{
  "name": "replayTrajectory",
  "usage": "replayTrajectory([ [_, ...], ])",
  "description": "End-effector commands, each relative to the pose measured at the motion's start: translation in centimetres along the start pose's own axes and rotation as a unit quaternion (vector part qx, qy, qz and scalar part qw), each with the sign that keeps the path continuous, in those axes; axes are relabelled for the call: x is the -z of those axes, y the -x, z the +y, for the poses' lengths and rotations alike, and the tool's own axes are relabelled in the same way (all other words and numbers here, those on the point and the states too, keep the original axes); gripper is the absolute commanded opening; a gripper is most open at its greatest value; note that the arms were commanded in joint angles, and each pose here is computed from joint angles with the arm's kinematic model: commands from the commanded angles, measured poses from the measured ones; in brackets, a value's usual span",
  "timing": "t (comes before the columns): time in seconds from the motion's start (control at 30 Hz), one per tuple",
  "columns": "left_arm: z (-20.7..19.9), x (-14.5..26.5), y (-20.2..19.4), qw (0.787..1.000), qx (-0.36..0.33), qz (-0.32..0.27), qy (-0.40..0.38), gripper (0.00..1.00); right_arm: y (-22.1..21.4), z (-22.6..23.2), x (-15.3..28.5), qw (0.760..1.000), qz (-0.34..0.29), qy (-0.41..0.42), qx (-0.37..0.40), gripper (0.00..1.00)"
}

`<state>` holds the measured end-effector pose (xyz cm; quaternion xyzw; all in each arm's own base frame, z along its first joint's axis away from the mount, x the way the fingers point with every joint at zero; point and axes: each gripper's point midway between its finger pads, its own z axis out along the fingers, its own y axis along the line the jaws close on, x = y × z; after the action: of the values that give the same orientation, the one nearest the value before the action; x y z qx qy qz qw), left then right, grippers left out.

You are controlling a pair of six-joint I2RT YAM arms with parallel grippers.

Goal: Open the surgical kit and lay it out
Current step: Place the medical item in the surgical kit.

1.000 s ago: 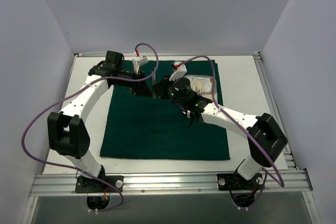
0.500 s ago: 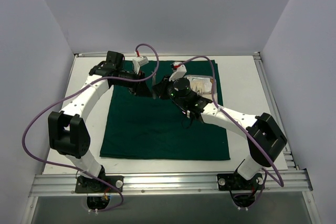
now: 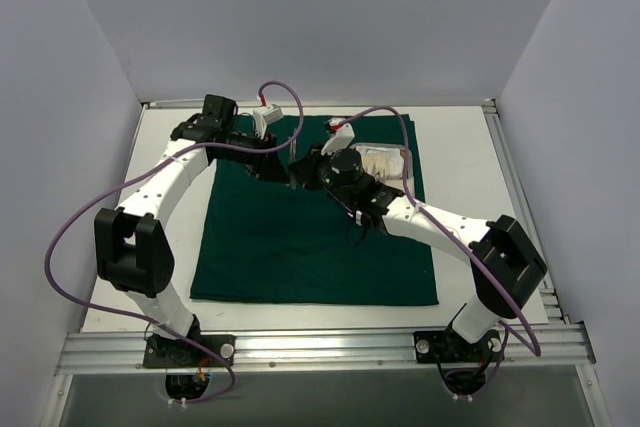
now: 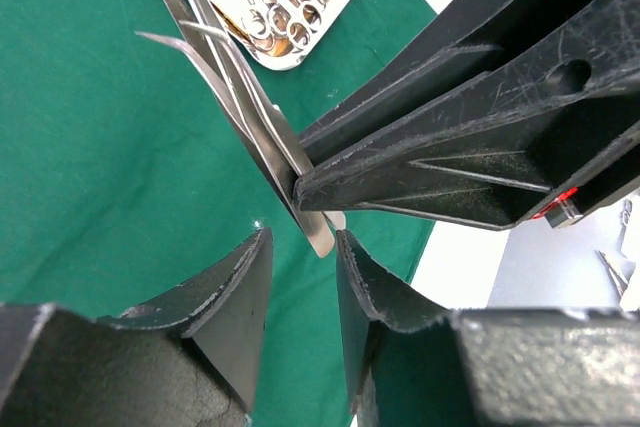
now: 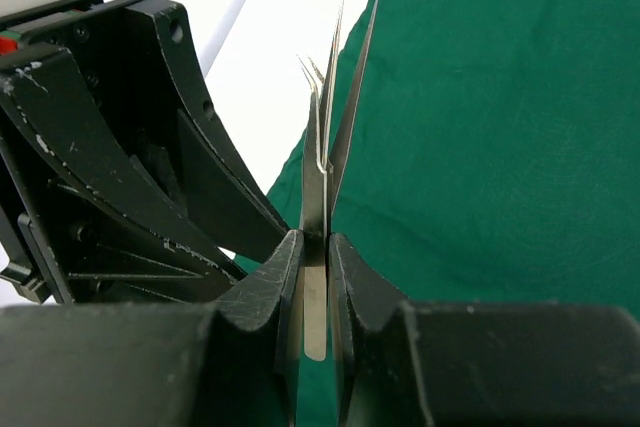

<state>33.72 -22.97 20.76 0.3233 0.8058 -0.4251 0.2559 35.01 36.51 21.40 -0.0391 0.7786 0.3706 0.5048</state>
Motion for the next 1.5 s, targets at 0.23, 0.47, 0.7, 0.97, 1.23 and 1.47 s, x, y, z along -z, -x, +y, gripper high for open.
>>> replayTrajectory([
  [0.23,-1.6,-0.4,1.0,0.999,-0.021,-0.010,-0.040,0.31,3.2,3.3,0.1,0.998,-0.034,0.051,-0.006,0.00],
  [0.47,-1.2,-0.4,0.7,0.999,-0.016,-0.004,-0.034,0.06,3.2,3.1,0.1,0.998,-0.034,0.049,-0.007,0.00],
  [0.7,-0.9,-0.5,0.4,1.000,-0.002,-0.002,-0.027,0.02,2.0,0.7,-0.4,1.000,-0.015,0.026,-0.010,0.00],
  [0.97,3.4,-0.5,-0.8,0.998,0.058,-0.006,0.025,0.02,-2.4,-4.0,-1.6,0.999,0.045,-0.006,-0.017,0.00],
  [1.23,5.2,-0.4,-2.4,0.997,0.070,0.005,0.043,0.02,-5.1,-8.0,-2.3,0.996,0.074,-0.040,-0.025,0.00],
  [1.47,8.1,-0.5,-5.0,0.990,0.106,0.033,0.083,0.02,-7.2,-9.7,-2.9,0.993,0.099,-0.053,-0.033,0.00],
])
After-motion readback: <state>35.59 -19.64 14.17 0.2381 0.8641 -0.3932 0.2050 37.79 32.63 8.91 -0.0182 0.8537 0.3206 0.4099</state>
